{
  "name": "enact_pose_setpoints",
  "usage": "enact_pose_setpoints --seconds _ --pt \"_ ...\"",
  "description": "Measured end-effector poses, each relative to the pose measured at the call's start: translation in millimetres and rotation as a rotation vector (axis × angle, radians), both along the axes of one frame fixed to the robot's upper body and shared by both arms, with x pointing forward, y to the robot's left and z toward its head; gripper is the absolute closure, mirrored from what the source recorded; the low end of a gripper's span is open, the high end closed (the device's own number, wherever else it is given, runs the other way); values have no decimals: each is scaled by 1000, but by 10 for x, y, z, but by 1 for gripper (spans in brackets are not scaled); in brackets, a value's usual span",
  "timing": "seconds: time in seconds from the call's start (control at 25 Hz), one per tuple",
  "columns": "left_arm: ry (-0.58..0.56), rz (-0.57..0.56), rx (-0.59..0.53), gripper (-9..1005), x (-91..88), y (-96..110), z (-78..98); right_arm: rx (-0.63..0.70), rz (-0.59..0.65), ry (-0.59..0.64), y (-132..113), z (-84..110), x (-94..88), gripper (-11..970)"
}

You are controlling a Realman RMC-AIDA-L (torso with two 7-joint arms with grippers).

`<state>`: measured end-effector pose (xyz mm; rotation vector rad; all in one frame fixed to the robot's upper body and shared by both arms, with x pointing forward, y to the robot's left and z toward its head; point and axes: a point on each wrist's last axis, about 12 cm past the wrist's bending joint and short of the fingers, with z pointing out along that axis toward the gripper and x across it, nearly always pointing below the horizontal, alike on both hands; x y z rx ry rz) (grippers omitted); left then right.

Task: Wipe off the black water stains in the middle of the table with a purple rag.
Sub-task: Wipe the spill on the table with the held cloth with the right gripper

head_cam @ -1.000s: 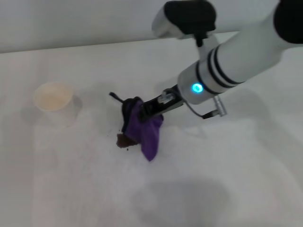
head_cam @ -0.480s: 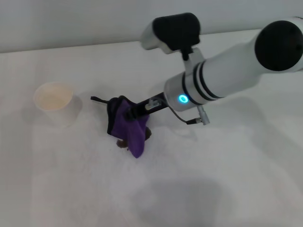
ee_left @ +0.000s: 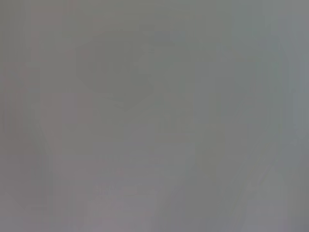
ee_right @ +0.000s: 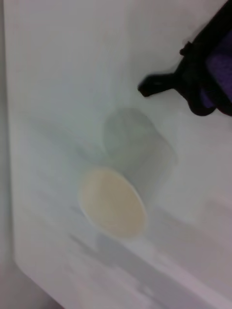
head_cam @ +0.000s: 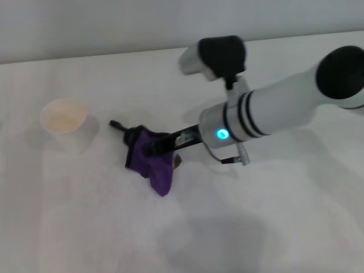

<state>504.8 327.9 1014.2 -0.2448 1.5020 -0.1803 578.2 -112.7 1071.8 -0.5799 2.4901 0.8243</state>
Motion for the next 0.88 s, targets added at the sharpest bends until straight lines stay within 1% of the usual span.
enact_pose_setpoints --seconds 0.2,0.28,0.4,0.48,0.56,0.72,0.84,0.88 --pt "-4 -2 1 149 22 -14 11 -63 131 -56 250 19 -63 886" --pt "-6 -4 1 149 29 -24 14 -77 161 -70 309 33 -70 887" --pt "-7 -6 1 150 35 -29 16 -88 169 -88 332 42 -48 887" --pt "-7 -6 1 150 36 -30 17 -101 156 -104 295 35 -15 887" --pt "-7 -4 1 150 36 -28 17 -124 129 -116 208 33 47 887" --pt "-9 7 8 149 34 8 23 -200 77 -125 -72 42 188 888" --pt "-9 14 18 149 32 39 28 -249 40 -122 -272 47 243 888" --pt "-9 16 22 149 32 49 29 -250 30 -121 -304 56 248 888"
